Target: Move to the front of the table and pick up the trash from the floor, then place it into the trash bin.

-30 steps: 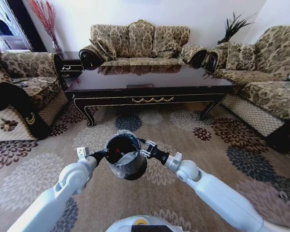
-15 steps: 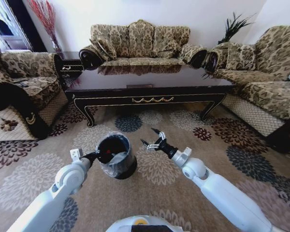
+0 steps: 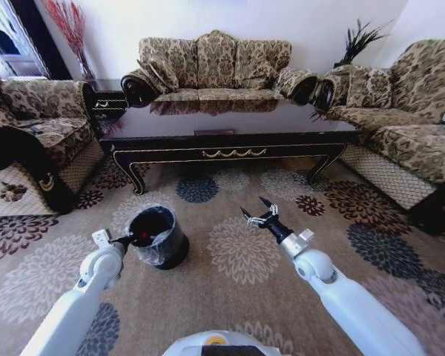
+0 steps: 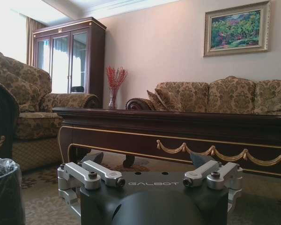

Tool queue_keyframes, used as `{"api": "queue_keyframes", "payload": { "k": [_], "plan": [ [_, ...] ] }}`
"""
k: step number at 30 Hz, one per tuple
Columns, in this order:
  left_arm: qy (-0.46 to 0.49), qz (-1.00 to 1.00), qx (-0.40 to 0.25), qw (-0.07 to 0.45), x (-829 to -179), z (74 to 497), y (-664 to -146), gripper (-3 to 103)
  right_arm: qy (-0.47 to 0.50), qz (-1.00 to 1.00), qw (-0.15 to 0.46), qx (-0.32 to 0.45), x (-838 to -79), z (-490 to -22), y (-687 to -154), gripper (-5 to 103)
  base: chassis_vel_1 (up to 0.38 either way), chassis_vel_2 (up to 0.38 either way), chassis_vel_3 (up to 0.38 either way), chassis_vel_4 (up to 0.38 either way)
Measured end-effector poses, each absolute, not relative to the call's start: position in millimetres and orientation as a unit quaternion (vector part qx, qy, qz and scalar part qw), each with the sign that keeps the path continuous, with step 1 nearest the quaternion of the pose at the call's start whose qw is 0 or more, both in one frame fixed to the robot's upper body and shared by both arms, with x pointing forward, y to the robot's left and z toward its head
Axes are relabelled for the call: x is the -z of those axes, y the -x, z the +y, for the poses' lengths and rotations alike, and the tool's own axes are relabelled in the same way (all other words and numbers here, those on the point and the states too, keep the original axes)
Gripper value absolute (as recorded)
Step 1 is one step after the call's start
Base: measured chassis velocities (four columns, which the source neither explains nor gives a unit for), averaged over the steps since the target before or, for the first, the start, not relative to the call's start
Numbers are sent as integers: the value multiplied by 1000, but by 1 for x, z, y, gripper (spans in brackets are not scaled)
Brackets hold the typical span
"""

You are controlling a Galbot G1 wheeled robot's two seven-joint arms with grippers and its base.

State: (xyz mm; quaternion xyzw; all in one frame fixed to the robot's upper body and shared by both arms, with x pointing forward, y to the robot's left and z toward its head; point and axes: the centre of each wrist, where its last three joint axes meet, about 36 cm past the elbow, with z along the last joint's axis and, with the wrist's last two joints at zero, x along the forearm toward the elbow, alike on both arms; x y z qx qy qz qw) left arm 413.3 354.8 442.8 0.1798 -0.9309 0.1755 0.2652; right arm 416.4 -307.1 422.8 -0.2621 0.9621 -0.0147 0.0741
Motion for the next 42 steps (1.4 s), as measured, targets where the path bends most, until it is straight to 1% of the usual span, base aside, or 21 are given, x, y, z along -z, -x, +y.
{"api": "queue_keyframes", "payload": {
  "k": [6,7,8,13,16,24,29,42],
  "plan": [
    [-201,-927,-188,256,-425,374,-420,3,249,966,65,19,-417,-317,-413,100,0,0,0,0],
    [-201,-928,-189,252,-424,377,-422,3,247,967,63,20,-416,-319,-412,100,0,0,0,0],
    [-204,-930,-189,239,-418,389,-427,3,243,968,60,22,-414,-322,-409,100,0,0,0,0],
    [-216,-926,-201,237,-411,407,-434,3,237,970,56,26,-412,-327,-405,100,0,0,0,0],
    [-215,-923,-212,238,-412,410,-435,3,234,970,53,29,-411,-330,-402,100,0,0,0,0],
    [-199,-911,-233,277,-421,400,-435,3,230,971,46,36,-408,-335,-395,100,0,0,0,0],
    [-211,-896,-226,320,-425,407,-438,3,229,972,40,40,-404,-337,-391,100,0,0,0,0],
    [-226,-889,-213,337,-430,416,-460,3,233,971,32,44,-396,-337,-390,100,0,0,0,0]
  ]
}}
